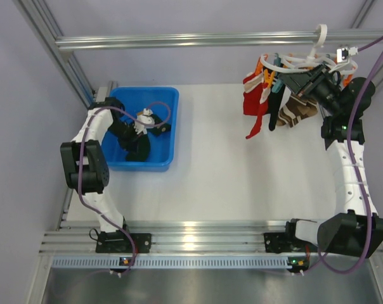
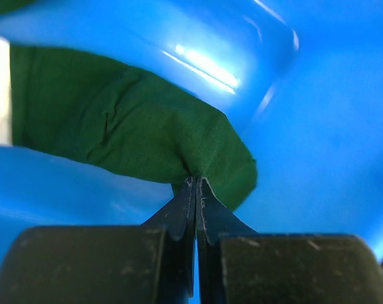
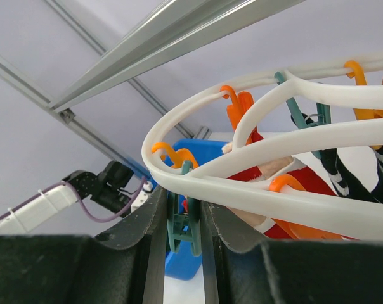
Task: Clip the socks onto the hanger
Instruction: Pick up the sock from the bin.
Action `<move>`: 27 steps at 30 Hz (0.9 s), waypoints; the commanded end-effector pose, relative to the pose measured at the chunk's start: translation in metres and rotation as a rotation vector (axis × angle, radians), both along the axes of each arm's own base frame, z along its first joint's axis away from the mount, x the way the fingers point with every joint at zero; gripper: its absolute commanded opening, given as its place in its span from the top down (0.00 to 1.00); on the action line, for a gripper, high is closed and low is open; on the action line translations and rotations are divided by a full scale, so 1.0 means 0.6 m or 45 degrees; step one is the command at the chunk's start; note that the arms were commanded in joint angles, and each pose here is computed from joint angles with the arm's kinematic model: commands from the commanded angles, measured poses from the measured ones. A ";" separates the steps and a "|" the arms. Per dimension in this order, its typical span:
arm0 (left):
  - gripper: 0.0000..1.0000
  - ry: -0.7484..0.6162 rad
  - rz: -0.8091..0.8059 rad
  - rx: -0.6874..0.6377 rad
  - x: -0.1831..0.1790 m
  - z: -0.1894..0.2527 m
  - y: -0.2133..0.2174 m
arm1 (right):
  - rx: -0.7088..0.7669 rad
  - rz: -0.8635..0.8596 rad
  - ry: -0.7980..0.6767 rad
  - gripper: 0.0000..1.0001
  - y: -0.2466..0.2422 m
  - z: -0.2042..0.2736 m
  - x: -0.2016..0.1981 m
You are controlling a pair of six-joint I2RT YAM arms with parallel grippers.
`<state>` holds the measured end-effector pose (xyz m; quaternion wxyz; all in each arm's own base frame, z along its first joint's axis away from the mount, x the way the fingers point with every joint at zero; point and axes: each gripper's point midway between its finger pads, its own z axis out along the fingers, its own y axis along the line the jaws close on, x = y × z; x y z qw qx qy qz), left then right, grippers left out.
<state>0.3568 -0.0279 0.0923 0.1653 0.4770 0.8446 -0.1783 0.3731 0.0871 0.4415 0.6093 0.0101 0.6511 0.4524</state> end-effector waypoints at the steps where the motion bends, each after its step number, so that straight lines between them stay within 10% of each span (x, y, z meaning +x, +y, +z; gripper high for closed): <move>1: 1.00 -0.047 -0.255 -0.004 -0.040 0.029 0.003 | -0.036 -0.087 -0.155 1.00 -0.020 0.053 0.005; 6: 0.96 -0.147 -0.201 0.187 -0.003 0.009 0.046 | -0.041 -0.096 -0.153 1.00 -0.022 0.051 0.005; 17: 0.32 -0.374 0.481 0.099 0.124 0.058 0.054 | -0.063 -0.110 -0.155 1.00 -0.024 0.054 0.006; 27: 0.26 -0.422 1.388 -0.083 0.191 0.041 0.072 | -0.060 -0.131 -0.139 1.00 -0.029 0.047 0.011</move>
